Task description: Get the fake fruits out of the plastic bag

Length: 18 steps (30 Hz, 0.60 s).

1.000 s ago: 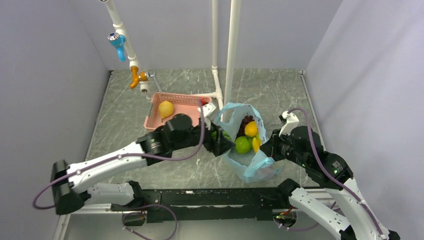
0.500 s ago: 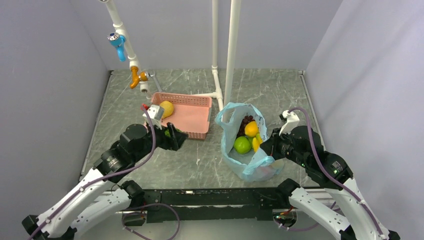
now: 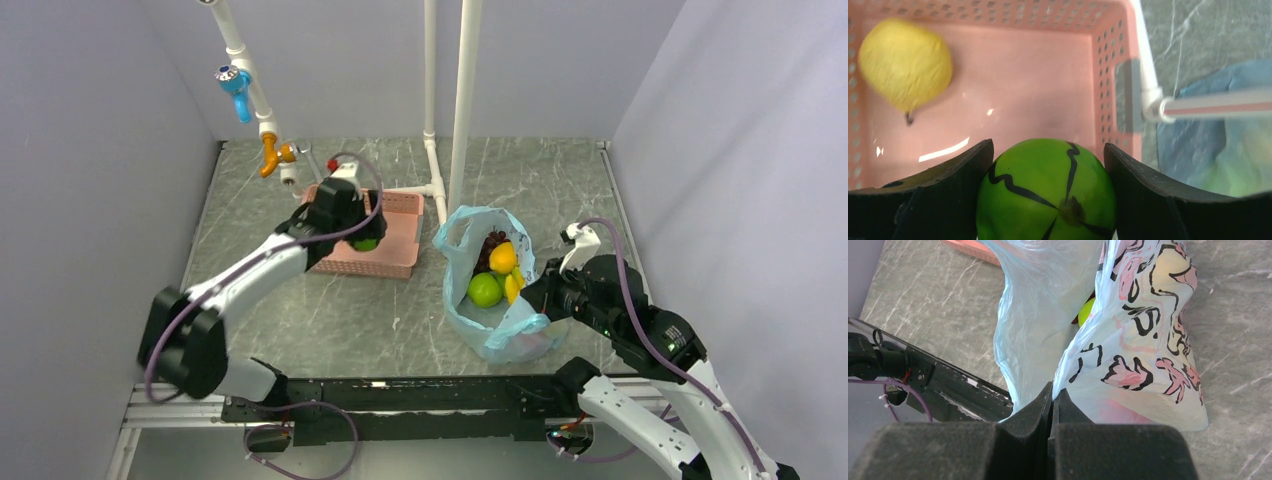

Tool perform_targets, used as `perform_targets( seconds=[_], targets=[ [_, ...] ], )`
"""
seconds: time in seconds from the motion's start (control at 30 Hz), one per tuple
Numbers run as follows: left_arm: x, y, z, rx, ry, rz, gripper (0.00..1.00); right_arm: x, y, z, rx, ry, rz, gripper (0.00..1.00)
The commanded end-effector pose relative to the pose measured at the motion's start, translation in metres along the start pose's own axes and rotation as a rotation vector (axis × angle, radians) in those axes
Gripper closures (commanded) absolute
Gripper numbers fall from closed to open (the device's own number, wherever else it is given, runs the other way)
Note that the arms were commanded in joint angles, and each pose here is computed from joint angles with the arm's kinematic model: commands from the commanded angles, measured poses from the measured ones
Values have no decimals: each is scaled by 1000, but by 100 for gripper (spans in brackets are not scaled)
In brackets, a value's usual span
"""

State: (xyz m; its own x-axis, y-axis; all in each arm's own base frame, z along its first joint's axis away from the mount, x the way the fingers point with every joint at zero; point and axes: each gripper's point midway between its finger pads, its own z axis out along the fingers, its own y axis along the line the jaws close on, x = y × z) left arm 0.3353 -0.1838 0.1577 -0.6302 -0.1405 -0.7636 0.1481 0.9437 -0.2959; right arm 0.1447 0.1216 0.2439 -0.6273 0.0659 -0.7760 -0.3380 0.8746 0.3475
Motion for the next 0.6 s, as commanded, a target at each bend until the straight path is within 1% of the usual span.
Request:
perform_targets(
  seconds=[0.0, 0.07, 0.13, 0.2, 0.3, 0.33, 0.47, 0.5, 0.53, 0.57],
  targets=[
    [-55, -29, 48, 44, -81, 14, 100, -13, 1, -3, -4, -68, -13, 100],
    [-55, -31, 76, 34, -65, 23, 100, -14, 0, -3, -1, -77, -9, 100],
    [-46, -27, 104, -2, -8, 32, 100, -14, 0, -3, -1, -78, -9, 100],
    [-46, -26, 119, -27, 13, 27, 100, -14, 0, -4, -1, -79, -9, 100],
    [-44, -27, 136, -26, 13, 8, 100, -14, -1, -4, 0, -83, -10, 100],
    [-42, -28, 140, -21, 15, 2, 98, -14, -1, -4, 1, -83, -10, 100],
    [-34, -32, 150, 3, 33, -21, 87, -13, 0, -3, -2, -76, -13, 100],
    [-30, -33, 152, 9, 41, -24, 83, -13, 0, -3, -4, -78, -13, 100],
    [-29, -35, 154, 19, 40, -29, 77, -13, 0, -3, -3, -79, -13, 100],
    [-26, -35, 155, 24, 41, -31, 67, -13, 0, -3, -4, -80, -13, 100]
  ],
)
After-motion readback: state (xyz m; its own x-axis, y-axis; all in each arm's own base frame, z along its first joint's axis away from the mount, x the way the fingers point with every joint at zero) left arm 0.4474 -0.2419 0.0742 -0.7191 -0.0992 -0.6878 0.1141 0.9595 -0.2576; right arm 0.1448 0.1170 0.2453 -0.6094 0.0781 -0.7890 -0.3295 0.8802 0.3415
